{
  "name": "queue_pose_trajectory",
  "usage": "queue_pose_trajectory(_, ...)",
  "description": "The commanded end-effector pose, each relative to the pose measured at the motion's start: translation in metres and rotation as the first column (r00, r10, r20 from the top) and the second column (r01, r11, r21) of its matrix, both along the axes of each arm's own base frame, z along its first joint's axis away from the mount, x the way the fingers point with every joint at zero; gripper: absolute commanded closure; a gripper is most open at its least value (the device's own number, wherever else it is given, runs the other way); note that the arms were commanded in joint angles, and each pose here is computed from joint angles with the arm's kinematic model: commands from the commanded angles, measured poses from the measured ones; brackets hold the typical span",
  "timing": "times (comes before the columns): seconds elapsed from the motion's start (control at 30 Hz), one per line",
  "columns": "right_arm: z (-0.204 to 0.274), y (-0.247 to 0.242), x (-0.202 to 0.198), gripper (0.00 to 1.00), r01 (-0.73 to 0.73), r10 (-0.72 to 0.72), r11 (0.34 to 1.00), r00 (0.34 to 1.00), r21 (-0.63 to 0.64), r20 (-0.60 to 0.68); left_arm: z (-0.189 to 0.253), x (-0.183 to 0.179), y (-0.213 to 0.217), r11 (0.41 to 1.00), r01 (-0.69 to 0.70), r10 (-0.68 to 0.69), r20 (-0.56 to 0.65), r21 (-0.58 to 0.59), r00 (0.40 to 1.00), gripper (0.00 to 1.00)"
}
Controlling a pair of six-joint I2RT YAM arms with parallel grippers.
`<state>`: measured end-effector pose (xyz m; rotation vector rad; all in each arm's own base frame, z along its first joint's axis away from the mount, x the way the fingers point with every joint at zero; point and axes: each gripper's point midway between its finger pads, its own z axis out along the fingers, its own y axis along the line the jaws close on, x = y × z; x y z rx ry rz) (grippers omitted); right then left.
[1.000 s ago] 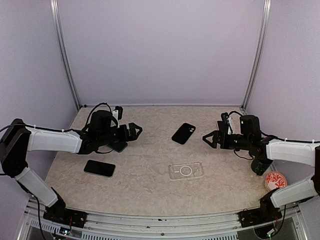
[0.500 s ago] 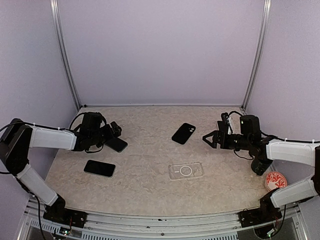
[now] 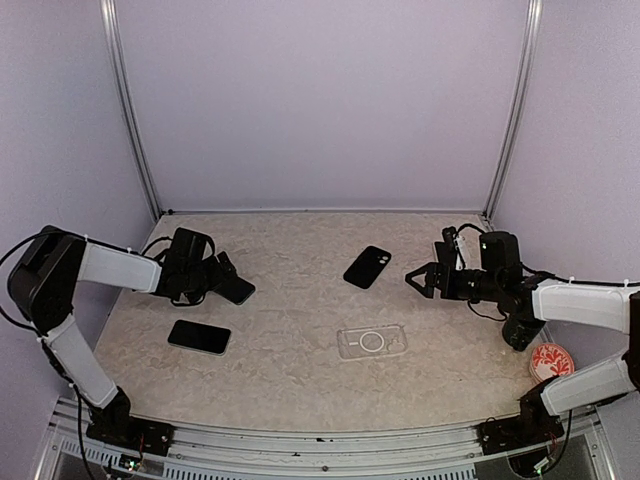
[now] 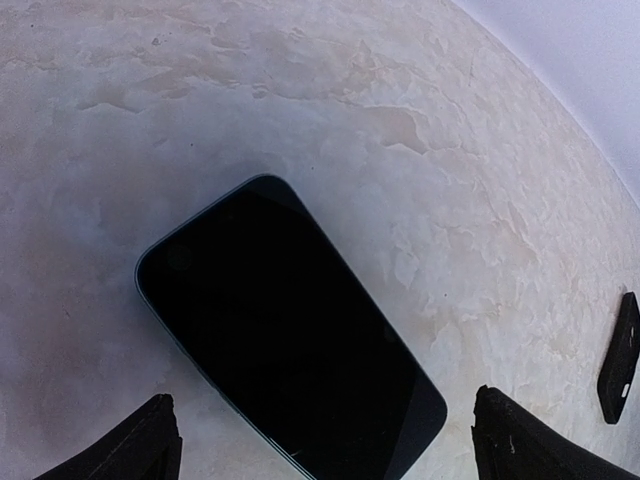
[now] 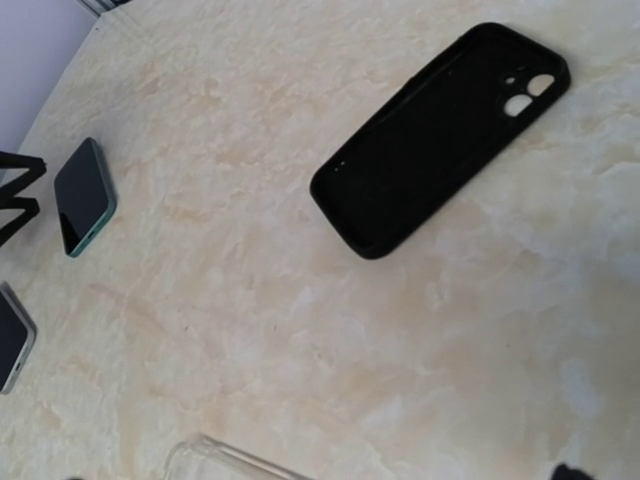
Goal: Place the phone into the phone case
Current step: Rotate the phone at the center of the board.
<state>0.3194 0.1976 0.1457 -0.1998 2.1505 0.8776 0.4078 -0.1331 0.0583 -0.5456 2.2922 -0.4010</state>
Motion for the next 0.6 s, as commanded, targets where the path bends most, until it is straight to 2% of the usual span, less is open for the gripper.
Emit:
queue_pose_trajectory(0.0, 0.002, -0.001, 0.003, 0.01, 0.005, -0.005, 1.000, 1.000, 0.006, 0.012, -0.002, 0.007, 0.007, 0.999, -0.036, 0.037, -0.015, 0.017, 0.999, 0.01)
queue_pose_trajectory(0.3, 0.001, -0.002, 0.004, 0.01, 0.008, -0.008, 1.000, 1.000, -0.005, 0.013, -0.020, 0.014, 0.008, 0.999, -0.040, 0.041, -0.053, 0.022, 0.998, 0.01)
queue_pose_trajectory(0.57, 0.003, -0.001, 0.007, 0.01, 0.007, -0.007, 1.000, 1.000, -0.010, 0.017, -0.025, 0.034, 0.003, 0.999, -0.018, 0.020, -0.058, 0.035, 0.998, 0.01)
